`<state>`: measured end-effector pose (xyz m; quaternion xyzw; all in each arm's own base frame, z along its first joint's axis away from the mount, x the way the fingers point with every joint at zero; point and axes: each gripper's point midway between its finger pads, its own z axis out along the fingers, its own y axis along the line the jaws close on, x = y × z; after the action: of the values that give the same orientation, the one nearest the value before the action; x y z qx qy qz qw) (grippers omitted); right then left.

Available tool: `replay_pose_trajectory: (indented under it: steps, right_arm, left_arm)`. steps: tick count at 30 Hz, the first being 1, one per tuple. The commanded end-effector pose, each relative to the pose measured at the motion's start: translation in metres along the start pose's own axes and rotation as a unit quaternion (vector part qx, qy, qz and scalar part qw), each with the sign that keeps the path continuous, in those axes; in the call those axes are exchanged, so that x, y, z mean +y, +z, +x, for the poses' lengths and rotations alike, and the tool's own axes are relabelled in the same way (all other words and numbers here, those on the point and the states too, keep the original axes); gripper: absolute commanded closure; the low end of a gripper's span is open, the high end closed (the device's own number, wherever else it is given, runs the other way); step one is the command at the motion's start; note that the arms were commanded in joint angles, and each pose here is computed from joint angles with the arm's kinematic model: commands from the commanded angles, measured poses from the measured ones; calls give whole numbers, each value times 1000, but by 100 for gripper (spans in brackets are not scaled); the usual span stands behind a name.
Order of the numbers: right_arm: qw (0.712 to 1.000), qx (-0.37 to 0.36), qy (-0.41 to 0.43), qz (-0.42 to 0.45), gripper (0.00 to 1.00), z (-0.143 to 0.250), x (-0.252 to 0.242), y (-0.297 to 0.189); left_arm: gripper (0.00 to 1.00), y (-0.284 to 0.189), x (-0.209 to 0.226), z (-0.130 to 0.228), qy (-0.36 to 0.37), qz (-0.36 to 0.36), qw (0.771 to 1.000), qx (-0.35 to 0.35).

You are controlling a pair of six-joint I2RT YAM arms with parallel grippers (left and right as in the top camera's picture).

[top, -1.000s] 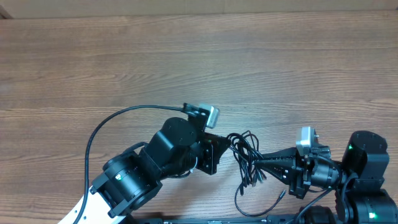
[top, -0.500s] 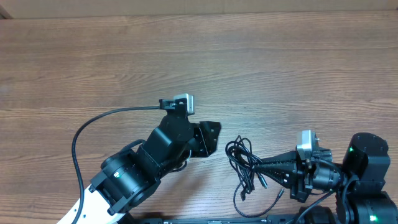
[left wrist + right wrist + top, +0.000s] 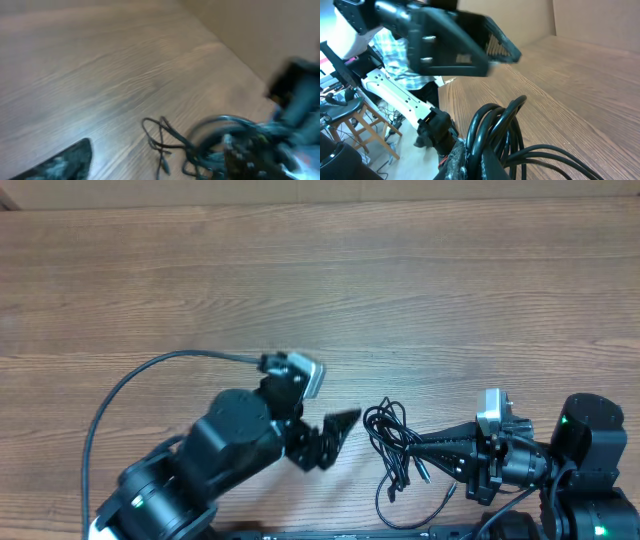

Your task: Untangle cables

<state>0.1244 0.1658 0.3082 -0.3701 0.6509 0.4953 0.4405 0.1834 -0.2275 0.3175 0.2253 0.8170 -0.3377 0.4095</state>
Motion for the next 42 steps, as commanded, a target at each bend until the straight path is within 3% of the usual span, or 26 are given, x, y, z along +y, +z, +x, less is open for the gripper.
replay_pose_trajectory:
  steps: [1,4,9,19,29,37,42]
  right_arm:
    - [1000,-4,-11,-5,96,-4,5,-1]
    - [1000,-6,-13,-14,96,-5,8,-1]
    - [999,-11,-16,-33,96,-7,15,-1]
    - [997,-20,-32,-68,96,-12,27,-3]
    - [993,-29,-42,-106,96,-16,39,-5]
    - [991,-33,-53,-121,96,-18,44,-6]
    - [991,-33,-55,-121,96,-18,44,-6]
  left_arm:
    - [11,-12,-33,4,119,93,988,2]
    - [7,-14,-49,13,150,147,977,19]
    - [0,-11,-56,19,167,171,971,30]
    - [2,-26,-89,30,231,284,930,31]
    - [2,-30,-95,32,244,306,920,28]
    - [0,-49,-117,37,288,387,876,8]
    - [0,-51,-118,38,290,392,873,7]
